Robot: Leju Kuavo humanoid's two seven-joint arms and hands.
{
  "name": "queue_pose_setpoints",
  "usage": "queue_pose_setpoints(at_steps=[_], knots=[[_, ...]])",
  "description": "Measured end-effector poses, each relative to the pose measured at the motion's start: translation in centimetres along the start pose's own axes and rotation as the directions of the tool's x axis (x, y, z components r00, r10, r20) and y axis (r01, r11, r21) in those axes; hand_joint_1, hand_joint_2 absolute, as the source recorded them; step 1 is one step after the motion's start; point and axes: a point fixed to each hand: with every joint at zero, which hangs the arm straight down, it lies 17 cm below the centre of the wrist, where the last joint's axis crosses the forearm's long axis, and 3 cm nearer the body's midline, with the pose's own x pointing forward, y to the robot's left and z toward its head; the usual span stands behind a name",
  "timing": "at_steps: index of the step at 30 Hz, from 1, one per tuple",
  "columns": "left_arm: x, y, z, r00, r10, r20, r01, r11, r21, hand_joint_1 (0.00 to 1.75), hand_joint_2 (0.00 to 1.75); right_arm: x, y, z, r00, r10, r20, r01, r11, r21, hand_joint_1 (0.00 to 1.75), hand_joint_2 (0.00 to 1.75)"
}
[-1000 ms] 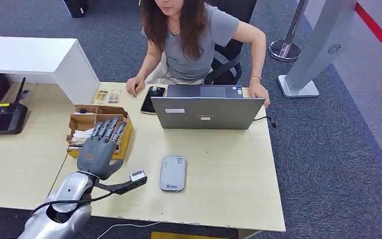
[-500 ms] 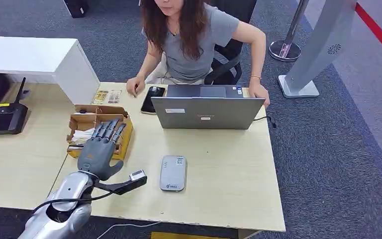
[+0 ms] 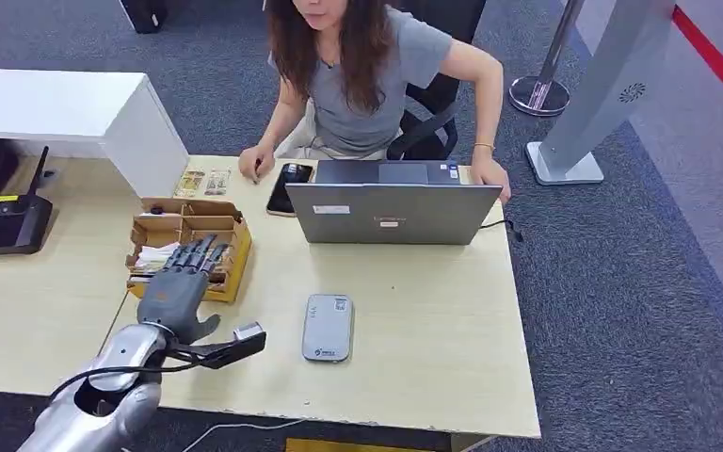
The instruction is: Pass the card to the sensor for recognition and then transmit it.
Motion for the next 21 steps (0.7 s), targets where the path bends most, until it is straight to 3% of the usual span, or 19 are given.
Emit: queue_pose_setpoints(at_steps=[21], knots=[[-3.2, -1.6, 1.8, 0.998, -0.057, -0.030, 0.055, 0.997, -0.062, 0.00, 1.75, -0.2, 0.1, 0.0, 1.000, -0.006, -0.009, 0.006, 1.000, 0.003, 0.00, 0.00]])
